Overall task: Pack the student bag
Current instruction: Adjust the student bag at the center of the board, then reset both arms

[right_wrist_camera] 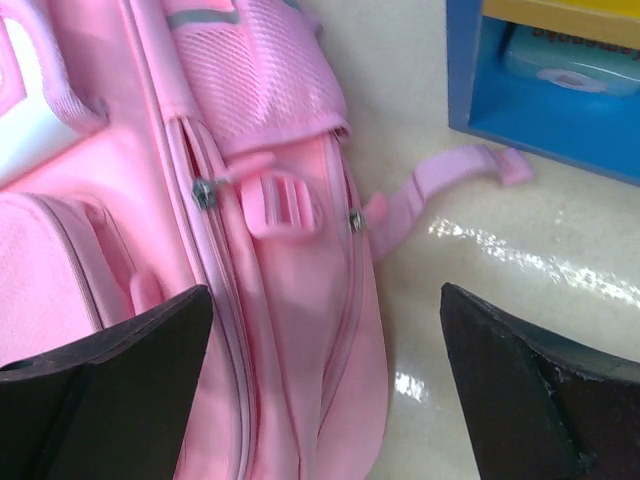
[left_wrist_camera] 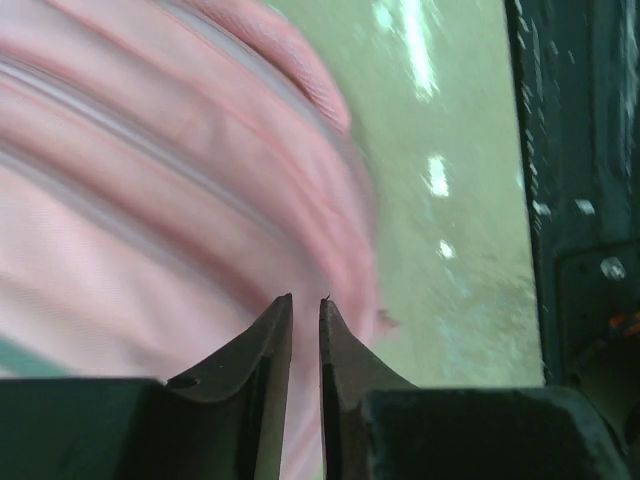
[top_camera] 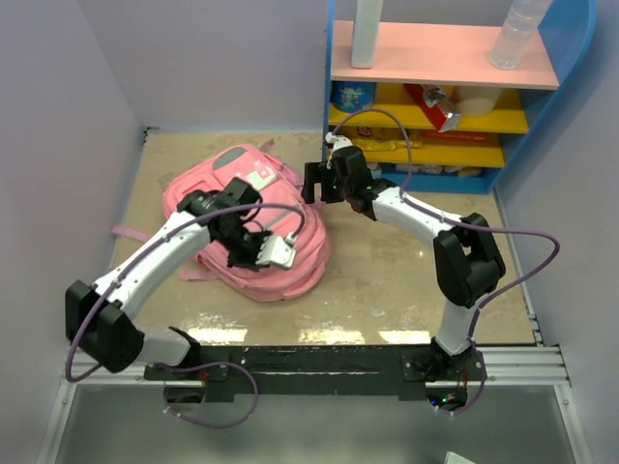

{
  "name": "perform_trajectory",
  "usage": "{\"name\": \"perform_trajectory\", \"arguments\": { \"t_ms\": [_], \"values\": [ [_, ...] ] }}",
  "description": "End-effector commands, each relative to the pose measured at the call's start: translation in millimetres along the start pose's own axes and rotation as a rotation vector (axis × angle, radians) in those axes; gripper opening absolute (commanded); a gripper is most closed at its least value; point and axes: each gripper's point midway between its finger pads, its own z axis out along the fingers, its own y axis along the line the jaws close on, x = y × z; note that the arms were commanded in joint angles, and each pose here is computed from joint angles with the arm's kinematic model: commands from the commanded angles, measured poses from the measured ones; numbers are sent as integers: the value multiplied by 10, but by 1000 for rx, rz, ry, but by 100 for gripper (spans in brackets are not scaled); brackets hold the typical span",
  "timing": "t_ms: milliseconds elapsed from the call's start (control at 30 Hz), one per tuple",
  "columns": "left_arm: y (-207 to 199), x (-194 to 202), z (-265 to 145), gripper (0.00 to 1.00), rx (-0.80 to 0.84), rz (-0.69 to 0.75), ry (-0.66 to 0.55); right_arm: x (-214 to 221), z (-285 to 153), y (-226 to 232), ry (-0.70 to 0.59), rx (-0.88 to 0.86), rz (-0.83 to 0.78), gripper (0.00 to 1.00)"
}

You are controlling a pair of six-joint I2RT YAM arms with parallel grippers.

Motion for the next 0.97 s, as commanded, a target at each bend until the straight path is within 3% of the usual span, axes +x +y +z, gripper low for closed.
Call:
{"name": "perform_trajectory", "arguments": {
  "t_ms": [0,167,200,233,267,300,367,467,600,733,933],
  "values": [
    [567,-711,-137,22,-76,-15,-215,-173,-400,-57,-44,43,6,99],
    [720,-880,-284,22,-125,-18,-255,-154,-816,-283,-53,158,9,99],
    [700,-858,-305,29,-136,-27,-249,-155,-880,-325,-61,177,18,99],
    [685,-788,-283,39,-147,-40,-239,-151,-1002,-361,-76,186,23,98],
    [669,-775,-398,58,-200,-33,-240,-142,-1065,-381,-82,188,27,99],
    [666,-752,-438,100,-229,-58,-249,-120,-1113,-363,-83,173,29,99],
    [742,-706,-619,100,-343,-70,-291,-52,-1251,-296,-86,121,40,99],
    [963,-579,-888,100,-486,-203,-365,54,-1376,-260,-81,84,62,99],
    [1168,-377,-1025,100,-563,-434,-417,141,-1513,-261,-75,68,51,99],
    [1221,-285,-1002,100,-569,-510,-448,191,-1651,-320,-108,73,40,99],
    [1398,86,-1294,100,-764,-645,-507,275,-1740,-412,-109,106,28,98]
  ]
}}
